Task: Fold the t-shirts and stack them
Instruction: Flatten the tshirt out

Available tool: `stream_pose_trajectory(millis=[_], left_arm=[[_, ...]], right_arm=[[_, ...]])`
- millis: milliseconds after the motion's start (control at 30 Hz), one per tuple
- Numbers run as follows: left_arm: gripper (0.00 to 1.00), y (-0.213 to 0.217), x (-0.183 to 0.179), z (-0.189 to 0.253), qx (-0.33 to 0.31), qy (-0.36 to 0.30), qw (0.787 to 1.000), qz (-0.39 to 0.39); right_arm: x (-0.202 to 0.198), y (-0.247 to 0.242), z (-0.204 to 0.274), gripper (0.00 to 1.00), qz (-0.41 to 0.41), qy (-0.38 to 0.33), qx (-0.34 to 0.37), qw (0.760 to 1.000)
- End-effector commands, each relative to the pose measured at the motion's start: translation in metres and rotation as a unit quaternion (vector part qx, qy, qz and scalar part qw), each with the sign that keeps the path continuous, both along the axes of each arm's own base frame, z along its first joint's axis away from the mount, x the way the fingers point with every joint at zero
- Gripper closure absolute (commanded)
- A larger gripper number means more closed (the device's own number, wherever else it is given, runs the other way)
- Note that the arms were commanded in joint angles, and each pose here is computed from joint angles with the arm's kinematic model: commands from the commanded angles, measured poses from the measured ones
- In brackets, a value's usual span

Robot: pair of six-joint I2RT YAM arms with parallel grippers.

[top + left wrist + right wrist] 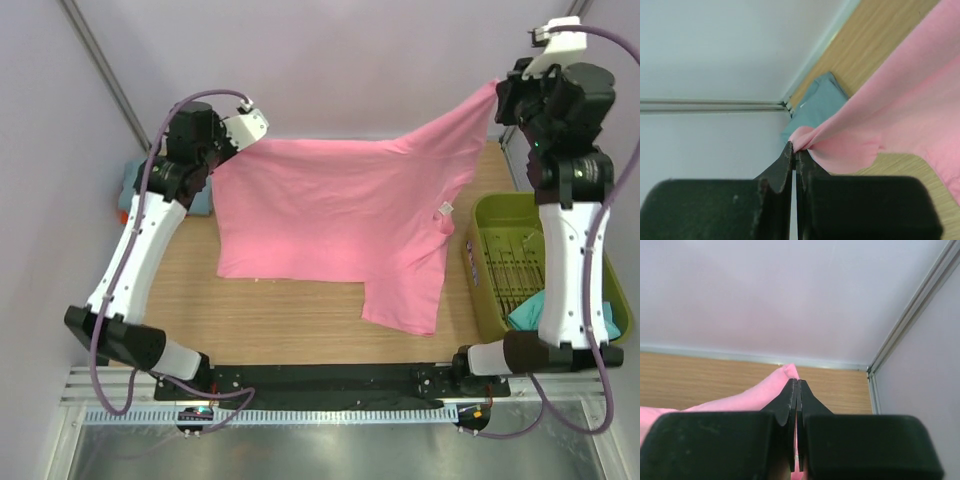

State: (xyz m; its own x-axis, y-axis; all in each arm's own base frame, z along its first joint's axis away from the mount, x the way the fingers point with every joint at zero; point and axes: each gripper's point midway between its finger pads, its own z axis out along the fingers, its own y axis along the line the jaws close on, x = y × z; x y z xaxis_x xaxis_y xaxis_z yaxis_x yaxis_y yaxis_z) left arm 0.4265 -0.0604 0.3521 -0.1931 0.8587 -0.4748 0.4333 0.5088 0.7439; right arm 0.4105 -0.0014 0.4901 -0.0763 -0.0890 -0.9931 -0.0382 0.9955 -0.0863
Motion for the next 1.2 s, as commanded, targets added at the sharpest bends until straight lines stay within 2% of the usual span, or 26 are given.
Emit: stream_pose_trajectory(millis=[0,100,267,400,533,633,800,1000,1133,1167], left_arm=[[1.00,0.000,-0.030,0.064,-0.083,-0.084,0.993,0.010],[1.00,-0.009,-0.061,0.089,-0.127,-0.113,0.985,-0.031],[1.00,0.000,-0.099,0.126,-0.155,-0.167,0.973,-0.036],[1.00,0.012,-0.144,0.163,-0.190,-0.224,0.955,-0.039],[1.00,0.023,-0.182,0.186,-0.222,-0.248,0.942,-0.037],[1.00,0.027,-0.206,0.205,-0.239,-0.266,0.933,-0.045],[1.00,0.036,-0.226,0.227,-0.252,-0.291,0.922,-0.041],[1.00,0.039,-0.233,0.245,-0.242,-0.308,0.919,-0.046],[1.00,0.035,-0.206,0.226,-0.212,-0.283,0.935,-0.038],[1.00,0.032,-0.190,0.209,-0.204,-0.262,0.943,-0.033]], right_arm=[[-0.051,0.004,0.059,0.99,0.002,-0.088,0.030,0.996],[-0.082,0.008,0.078,0.99,0.012,-0.108,0.038,0.993],[-0.142,0.013,0.116,0.99,0.025,-0.159,0.036,0.986],[-0.188,0.019,0.131,0.99,0.041,-0.183,0.041,0.981],[-0.235,0.026,0.149,0.99,0.061,-0.222,0.034,0.973],[-0.270,0.025,0.172,0.99,0.057,-0.263,0.025,0.963],[-0.312,0.014,0.213,0.99,0.027,-0.337,0.008,0.941],[-0.316,0.008,0.235,0.99,0.010,-0.374,-0.004,0.927],[-0.274,0.000,0.226,0.99,-0.011,-0.349,-0.013,0.937],[-0.261,-0.001,0.227,0.99,-0.014,-0.349,-0.016,0.937]])
